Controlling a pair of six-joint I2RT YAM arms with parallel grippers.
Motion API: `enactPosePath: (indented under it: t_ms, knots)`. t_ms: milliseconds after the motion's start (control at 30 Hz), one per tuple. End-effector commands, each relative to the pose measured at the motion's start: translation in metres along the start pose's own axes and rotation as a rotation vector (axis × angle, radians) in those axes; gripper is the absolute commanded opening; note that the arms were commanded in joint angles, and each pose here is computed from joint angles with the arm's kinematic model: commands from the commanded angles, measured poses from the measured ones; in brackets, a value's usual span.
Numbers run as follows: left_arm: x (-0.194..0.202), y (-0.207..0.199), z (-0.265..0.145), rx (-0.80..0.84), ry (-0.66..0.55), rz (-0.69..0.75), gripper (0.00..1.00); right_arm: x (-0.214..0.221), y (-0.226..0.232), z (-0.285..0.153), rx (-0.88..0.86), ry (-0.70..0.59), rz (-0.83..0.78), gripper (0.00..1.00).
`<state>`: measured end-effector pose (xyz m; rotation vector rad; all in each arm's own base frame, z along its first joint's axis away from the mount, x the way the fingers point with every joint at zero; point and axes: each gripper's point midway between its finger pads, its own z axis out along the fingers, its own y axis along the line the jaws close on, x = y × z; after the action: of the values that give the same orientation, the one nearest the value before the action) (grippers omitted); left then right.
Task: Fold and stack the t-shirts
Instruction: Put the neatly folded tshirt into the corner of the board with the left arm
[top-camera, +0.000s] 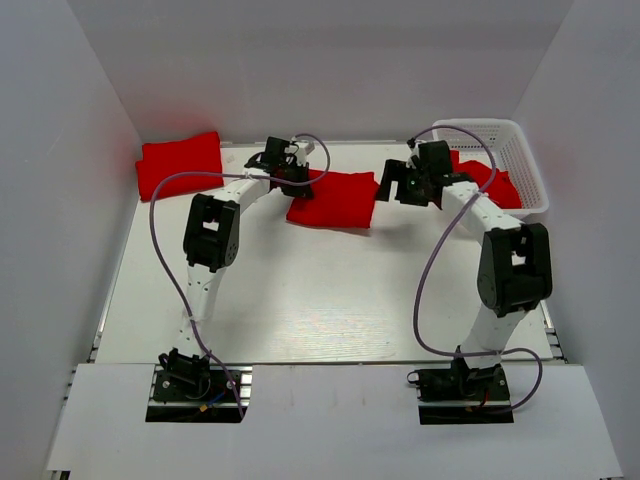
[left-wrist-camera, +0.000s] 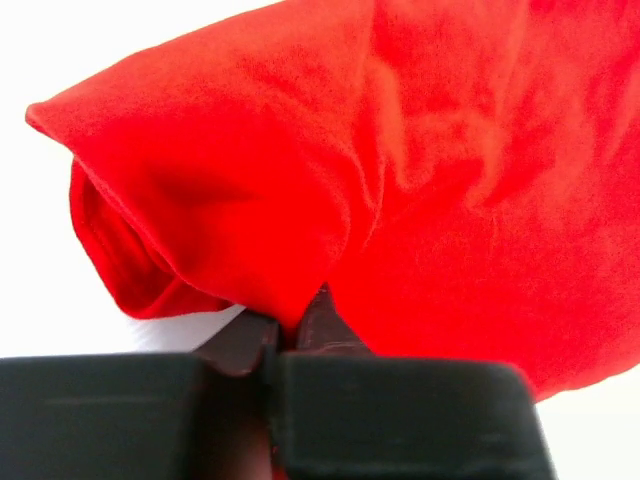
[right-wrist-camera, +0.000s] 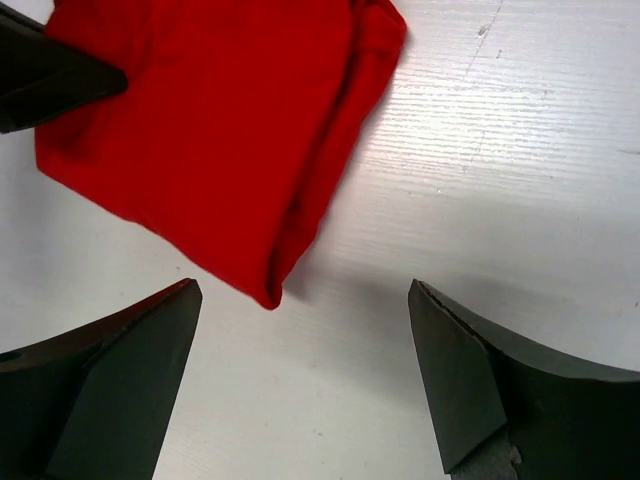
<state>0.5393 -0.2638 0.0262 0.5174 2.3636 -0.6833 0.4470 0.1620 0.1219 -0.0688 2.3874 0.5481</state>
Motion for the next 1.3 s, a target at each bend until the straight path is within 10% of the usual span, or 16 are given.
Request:
enactPosePath:
  t_ms: [0, 500, 1267]
  knots:
    - [0.004, -0.009, 0.004, 0.029, 0.014, 0.016, 0.00, -0.015, 0.008, -0.030, -0.021, -0.078, -0.028, 0.90]
    - [-0.103, -0.017, -0.095, -0.045, -0.225, 0.255, 0.00, 0.016, -0.002, -0.061, 0.022, -0.070, -0.020, 0.90]
    - [-0.173, 0.101, -0.247, -0.540, -0.298, 0.447, 0.00, 0.007, 0.002, -0.060, 0.028, -0.088, 0.033, 0.90]
